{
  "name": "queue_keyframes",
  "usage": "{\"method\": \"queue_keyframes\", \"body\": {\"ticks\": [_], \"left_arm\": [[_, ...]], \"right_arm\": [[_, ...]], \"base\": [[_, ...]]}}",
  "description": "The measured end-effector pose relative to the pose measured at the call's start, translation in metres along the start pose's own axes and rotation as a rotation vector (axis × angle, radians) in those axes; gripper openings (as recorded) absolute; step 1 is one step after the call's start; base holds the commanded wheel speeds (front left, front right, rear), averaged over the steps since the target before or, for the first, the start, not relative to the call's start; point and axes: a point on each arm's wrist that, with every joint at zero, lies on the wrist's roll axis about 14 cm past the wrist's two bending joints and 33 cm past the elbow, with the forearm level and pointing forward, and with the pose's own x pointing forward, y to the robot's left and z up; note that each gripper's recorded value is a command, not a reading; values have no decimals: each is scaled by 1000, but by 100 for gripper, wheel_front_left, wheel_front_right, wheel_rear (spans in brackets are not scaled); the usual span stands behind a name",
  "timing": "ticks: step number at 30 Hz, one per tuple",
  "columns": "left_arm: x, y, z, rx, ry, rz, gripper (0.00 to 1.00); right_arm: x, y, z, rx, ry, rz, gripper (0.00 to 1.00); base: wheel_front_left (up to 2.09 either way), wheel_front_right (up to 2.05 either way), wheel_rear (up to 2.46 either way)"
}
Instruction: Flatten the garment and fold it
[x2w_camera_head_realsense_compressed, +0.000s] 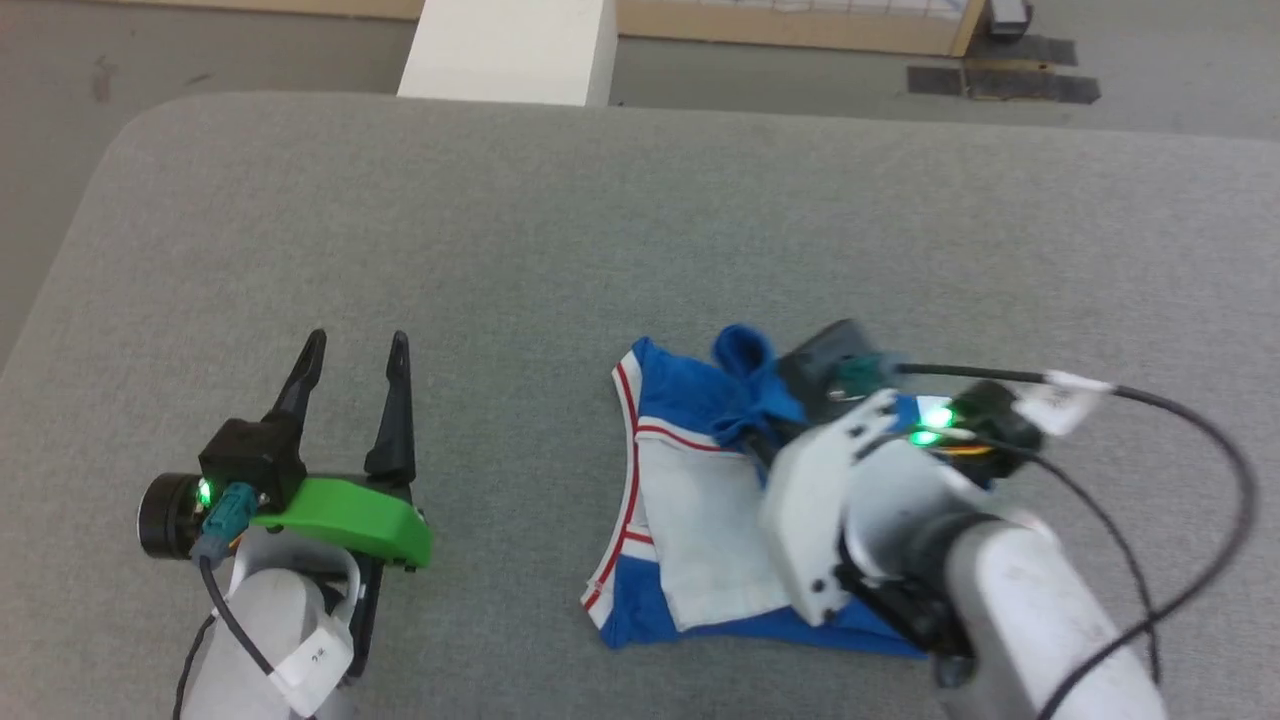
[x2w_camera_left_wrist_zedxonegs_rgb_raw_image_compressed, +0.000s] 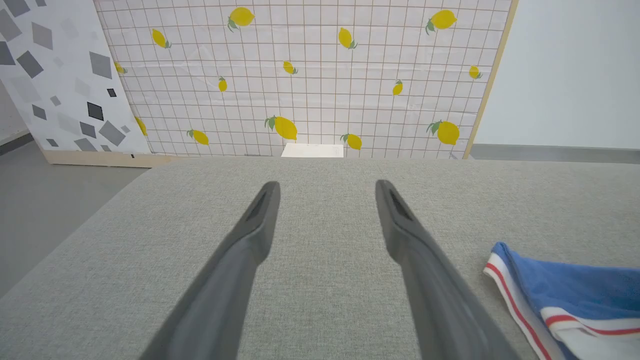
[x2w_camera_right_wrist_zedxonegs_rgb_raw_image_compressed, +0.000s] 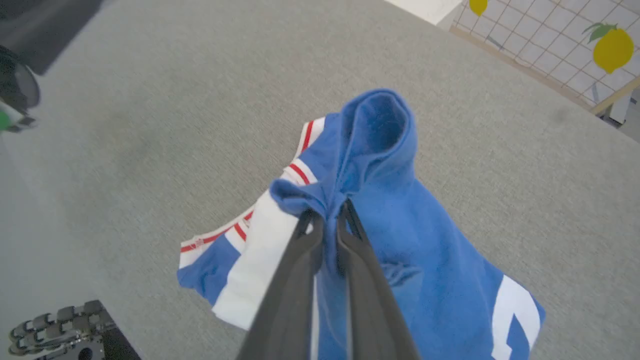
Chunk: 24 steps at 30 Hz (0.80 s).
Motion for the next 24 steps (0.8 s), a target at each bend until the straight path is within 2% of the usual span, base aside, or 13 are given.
{"method": "queue_keyframes", "body": {"ticks": [9,10,11,12,16,19,22,24], "left_arm": [[1,11,-12,13,31,26,100],[0,11,-14,14,35,27,100],[0,12,-14,15,37,29,100],[0,12,-15,13,37,31,100],[1,12,-11,10,28,34,100],[1,9,-7,10,15,28,100],[1,7,0,6,-2,18,100],[1,5,3,3,-12,15,100]], "right_arm": [[56,33,-38,-4,113,163,0],[59,36,-43,7,127,177,24],[61,39,-46,12,135,191,72],[62,42,-46,23,131,202,100],[57,41,-19,99,-9,223,100],[40,28,31,163,-252,202,100],[5,-7,74,239,-529,109,100],[-19,-35,80,282,-651,18,100]], "base": [[0,0,0],[0,0,0],[0,0,0],[0,0,0],[0,0,0],[0,0,0],[0,0,0],[0,0,0]]}}
